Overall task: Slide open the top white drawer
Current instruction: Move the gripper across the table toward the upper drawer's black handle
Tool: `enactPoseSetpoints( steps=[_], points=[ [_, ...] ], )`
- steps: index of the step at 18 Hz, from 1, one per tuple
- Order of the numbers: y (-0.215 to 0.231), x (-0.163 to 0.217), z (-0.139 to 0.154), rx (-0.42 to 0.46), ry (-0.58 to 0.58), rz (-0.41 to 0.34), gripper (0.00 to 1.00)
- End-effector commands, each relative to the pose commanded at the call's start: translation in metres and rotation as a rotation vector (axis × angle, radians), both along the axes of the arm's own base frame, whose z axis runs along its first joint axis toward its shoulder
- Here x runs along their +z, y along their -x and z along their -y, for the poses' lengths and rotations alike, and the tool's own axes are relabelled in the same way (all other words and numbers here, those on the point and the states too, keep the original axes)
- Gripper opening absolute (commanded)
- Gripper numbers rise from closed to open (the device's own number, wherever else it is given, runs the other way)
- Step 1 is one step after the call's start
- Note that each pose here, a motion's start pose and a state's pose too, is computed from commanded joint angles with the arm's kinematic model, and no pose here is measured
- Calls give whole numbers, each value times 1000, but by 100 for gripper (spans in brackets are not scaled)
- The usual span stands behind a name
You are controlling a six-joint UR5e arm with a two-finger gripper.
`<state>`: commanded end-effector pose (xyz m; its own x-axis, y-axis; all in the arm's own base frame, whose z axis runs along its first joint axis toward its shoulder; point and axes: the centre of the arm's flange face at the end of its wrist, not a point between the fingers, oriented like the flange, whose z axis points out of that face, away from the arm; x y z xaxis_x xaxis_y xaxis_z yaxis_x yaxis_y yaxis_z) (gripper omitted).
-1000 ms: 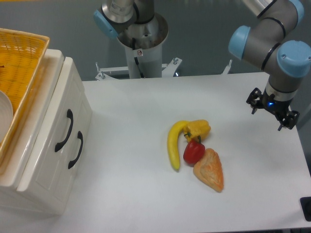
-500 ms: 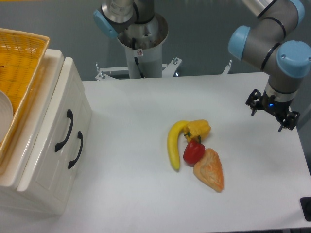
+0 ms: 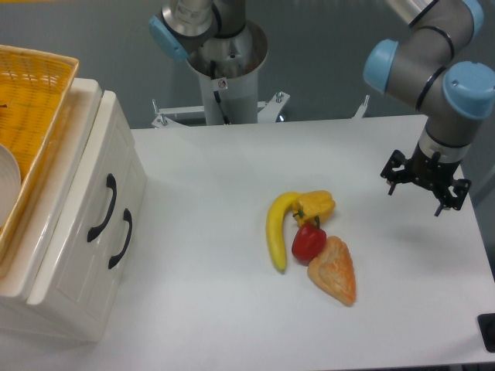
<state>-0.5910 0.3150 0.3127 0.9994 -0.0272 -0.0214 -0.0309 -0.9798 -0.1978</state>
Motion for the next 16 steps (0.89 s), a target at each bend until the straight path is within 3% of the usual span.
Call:
enactPoseSetpoints(
  steps=[4, 11, 16],
  points=[
    [-15, 15, -17, 77, 8, 3, 100],
    [-74, 26, -84, 170, 65, 61, 100],
    [-86, 33, -86, 170, 58, 80, 100]
  ],
)
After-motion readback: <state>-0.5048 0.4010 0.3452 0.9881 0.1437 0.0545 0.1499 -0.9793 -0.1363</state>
